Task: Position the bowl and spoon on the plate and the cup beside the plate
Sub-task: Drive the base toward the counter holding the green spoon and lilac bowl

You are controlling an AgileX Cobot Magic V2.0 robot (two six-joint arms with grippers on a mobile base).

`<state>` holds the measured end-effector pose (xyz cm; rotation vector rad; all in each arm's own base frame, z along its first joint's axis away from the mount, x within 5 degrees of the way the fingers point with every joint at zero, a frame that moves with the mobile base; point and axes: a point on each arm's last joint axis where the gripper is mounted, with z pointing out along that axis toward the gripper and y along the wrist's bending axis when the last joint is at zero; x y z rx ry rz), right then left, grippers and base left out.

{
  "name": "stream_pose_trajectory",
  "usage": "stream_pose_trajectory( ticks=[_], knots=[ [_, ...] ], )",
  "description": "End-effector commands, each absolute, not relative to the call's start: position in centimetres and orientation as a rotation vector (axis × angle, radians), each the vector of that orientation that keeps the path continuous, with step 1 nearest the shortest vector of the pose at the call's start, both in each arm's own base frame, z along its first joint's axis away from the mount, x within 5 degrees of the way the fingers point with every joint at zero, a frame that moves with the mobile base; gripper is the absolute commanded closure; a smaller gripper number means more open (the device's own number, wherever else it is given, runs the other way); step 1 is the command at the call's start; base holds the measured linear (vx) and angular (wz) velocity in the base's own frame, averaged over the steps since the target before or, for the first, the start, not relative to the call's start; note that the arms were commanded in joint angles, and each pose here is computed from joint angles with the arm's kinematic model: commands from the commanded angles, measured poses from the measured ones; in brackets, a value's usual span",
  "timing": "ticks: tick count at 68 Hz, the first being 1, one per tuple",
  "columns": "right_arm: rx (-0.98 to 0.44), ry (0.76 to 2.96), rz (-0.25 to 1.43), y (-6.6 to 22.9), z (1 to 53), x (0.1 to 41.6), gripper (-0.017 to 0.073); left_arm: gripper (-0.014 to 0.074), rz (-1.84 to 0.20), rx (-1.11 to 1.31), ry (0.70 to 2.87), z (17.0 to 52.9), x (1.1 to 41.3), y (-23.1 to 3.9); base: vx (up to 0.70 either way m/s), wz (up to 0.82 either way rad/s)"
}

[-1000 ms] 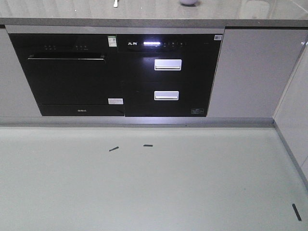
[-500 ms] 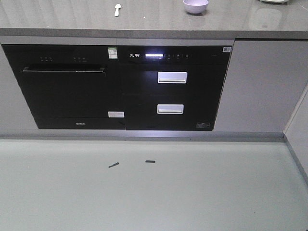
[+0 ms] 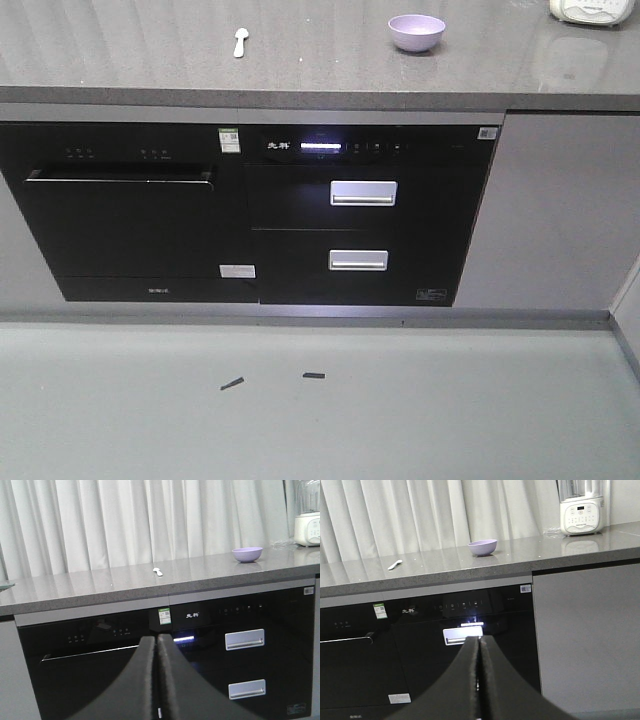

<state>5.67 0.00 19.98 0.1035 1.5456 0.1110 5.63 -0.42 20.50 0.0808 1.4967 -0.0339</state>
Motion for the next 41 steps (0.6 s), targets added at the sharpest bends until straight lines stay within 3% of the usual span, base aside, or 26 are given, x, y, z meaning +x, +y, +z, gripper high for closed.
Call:
stream_pose_trajectory(
  ticks=[1, 41],
  knots=[
    [0.089, 1.468, 0.108, 0.04, 20.58, 5.57, 0.057, 0.06, -0.039, 0.067, 1.405, 21.49, 5.39, -0.38, 0.28, 0.01],
    [0.089, 1.468, 0.108, 0.04, 20.58, 5.57, 0.057, 0.06, -0.039, 0.067, 1.405, 21.49, 5.39, -0.38, 0.26, 0.01]
  ],
)
